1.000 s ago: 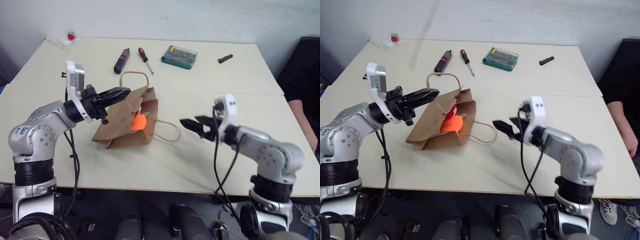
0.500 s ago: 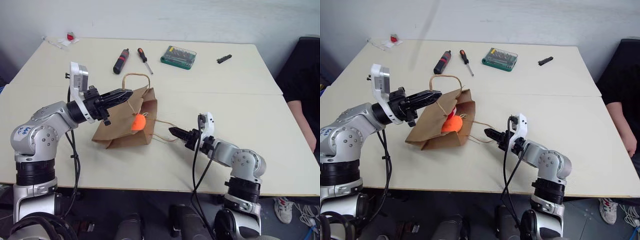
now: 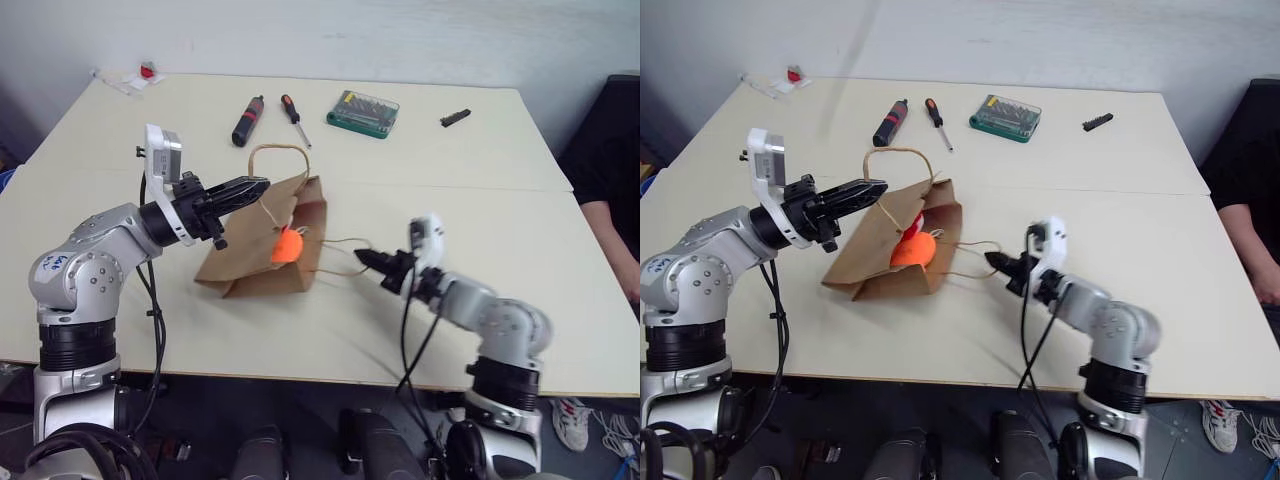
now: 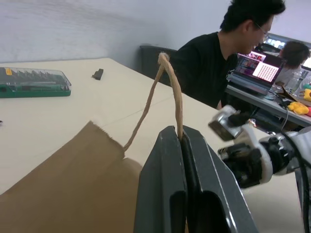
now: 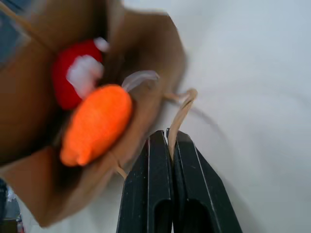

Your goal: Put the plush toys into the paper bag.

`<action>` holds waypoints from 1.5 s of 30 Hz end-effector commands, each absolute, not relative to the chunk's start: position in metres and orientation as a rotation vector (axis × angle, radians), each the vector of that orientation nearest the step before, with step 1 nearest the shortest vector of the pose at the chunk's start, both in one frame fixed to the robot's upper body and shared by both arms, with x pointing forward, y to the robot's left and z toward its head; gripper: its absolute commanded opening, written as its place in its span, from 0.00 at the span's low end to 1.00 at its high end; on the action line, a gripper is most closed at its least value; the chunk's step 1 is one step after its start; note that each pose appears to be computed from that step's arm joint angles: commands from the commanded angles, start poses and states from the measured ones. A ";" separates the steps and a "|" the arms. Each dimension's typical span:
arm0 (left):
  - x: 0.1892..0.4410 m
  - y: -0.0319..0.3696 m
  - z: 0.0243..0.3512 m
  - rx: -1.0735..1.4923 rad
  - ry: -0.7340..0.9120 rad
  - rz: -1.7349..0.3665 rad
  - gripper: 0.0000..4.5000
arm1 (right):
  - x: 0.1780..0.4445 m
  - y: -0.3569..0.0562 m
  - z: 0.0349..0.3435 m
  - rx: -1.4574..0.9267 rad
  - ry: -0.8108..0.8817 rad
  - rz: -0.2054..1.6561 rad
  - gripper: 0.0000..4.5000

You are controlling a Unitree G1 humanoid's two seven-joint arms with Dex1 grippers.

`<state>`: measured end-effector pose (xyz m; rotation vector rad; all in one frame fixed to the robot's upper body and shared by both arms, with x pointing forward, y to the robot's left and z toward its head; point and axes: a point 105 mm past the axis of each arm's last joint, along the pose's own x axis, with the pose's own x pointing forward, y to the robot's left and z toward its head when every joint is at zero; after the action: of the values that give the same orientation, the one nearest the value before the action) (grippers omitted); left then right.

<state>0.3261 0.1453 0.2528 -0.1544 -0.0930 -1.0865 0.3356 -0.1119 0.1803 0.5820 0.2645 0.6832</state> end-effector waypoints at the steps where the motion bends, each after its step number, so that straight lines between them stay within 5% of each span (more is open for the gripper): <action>1: 0.321 0.133 0.282 -0.104 -0.206 -1.135 0.00 | 0.317 -0.134 0.256 0.504 0.013 0.767 0.01; 8: 0.341 0.113 0.289 -0.135 -0.275 -1.151 0.00 | 0.299 -0.143 0.303 0.165 -0.063 0.767 0.01; 17: 0.348 0.088 0.272 -0.163 -0.245 -1.203 0.00 | 0.301 -0.128 0.280 0.056 -0.075 0.722 0.01; 21: 0.342 0.103 0.274 -0.162 -0.239 -1.185 0.14 | 0.292 -0.125 0.285 0.090 -0.110 0.767 0.22; 31: 0.305 0.147 0.267 -0.084 -0.144 -1.114 0.84 | 0.256 -0.166 0.280 0.107 -0.039 0.783 1.00; 33: 0.296 0.153 0.255 -0.081 -0.098 -1.102 0.98 | 0.246 -0.175 0.267 0.096 0.034 0.782 1.00; 37: 0.289 0.135 0.215 -0.022 -0.002 -1.123 0.99 | 0.255 -0.175 0.219 0.002 0.190 0.721 1.00; 40: 0.293 0.122 0.195 -0.008 0.023 -1.124 1.00 | 0.279 -0.170 0.190 0.030 0.217 0.631 0.87; 45: 0.294 0.103 0.190 -0.002 -0.008 -1.191 1.00 | 0.297 -0.120 0.163 -0.001 0.169 0.700 0.50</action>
<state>0.2968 0.1081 0.1834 -0.0399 0.0337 -1.1620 0.2941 -0.1267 0.1489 0.0304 0.2546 0.6890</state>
